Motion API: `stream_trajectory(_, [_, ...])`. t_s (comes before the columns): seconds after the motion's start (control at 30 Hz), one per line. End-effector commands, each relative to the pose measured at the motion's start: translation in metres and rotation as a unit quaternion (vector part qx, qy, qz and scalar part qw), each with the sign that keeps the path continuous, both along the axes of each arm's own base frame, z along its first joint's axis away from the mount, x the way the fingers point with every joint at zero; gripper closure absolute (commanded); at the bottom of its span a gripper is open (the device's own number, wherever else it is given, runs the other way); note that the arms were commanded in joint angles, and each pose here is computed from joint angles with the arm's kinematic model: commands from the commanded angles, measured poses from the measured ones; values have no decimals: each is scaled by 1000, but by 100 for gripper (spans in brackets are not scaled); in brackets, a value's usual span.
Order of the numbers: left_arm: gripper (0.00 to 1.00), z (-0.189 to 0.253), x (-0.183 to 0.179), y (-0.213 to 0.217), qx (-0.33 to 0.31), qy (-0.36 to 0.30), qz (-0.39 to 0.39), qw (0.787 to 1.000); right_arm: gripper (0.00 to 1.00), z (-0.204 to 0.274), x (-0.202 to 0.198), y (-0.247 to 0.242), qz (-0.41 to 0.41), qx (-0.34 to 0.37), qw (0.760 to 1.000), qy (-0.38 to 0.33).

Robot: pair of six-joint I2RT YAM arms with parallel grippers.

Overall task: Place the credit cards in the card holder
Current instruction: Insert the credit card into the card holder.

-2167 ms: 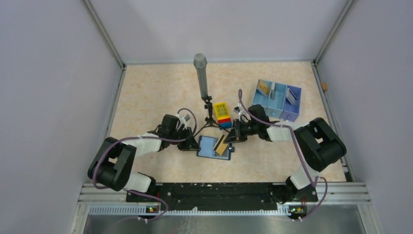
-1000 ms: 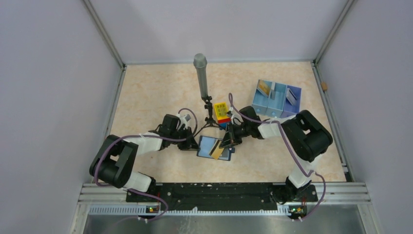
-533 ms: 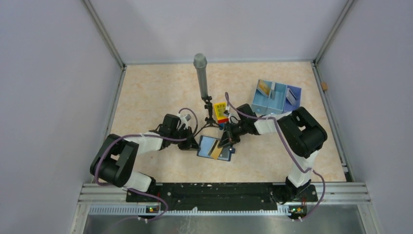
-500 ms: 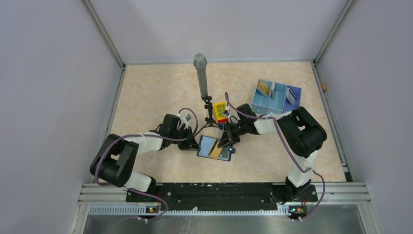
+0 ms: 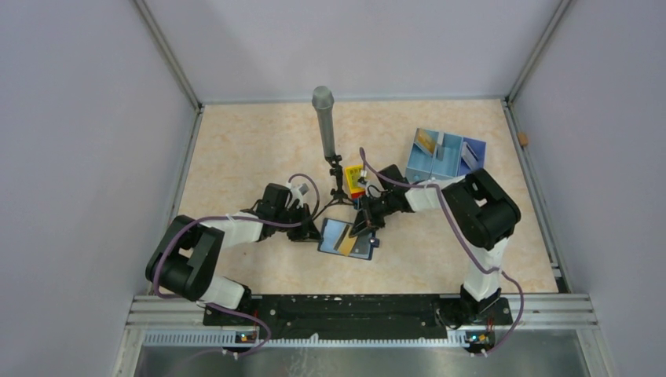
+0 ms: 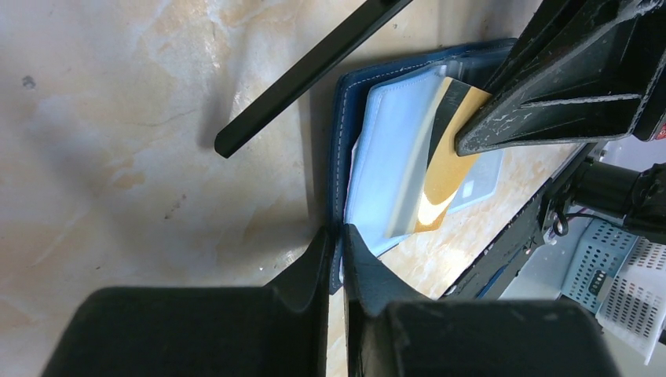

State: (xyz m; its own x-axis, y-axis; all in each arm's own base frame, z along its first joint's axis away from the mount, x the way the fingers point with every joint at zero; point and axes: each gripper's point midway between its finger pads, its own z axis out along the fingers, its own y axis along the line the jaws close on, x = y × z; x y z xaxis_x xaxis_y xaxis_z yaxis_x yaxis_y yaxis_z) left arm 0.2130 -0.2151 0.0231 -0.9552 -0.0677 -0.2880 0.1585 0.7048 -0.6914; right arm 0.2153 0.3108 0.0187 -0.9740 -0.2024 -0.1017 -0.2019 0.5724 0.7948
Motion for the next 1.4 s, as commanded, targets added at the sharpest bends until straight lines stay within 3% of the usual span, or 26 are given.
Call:
stream_trajectory(0.0, [91,16,10,-14,-27,-35,-21,999,100,-53,-10,-25,-15,-119,993,15])
stream_trajectory(0.37, [91,19,8,-17,-33,-38,-29,998,100,-61,-9,-16,-12,-128,991,21])
stream_trajectory(0.5, [93,18,7,-16,-29,-36,-25,999,88,-53,-2,-14,-24,-126,992,4])
stream_trajectory(0.6, [100,14,7,-13,-21,-29,-14,999,79,-39,7,-13,-33,-128,991,-16])
stream_trajectory(0.77, [100,10,3,-17,-40,-18,-12,999,64,-19,19,-19,-50,-147,986,-55])
stream_trajectory(0.97, [100,10,2,-16,-43,-19,-8,999,55,-4,23,-33,-72,-175,978,-82])
stream_trajectory(1.03, [100,10,2,-16,-41,-20,-6,999,47,1,25,-38,-84,-185,975,-92])
stream_trajectory(1.37, [100,11,2,-15,-41,-22,-7,999,47,21,26,-45,-124,-176,970,-115])
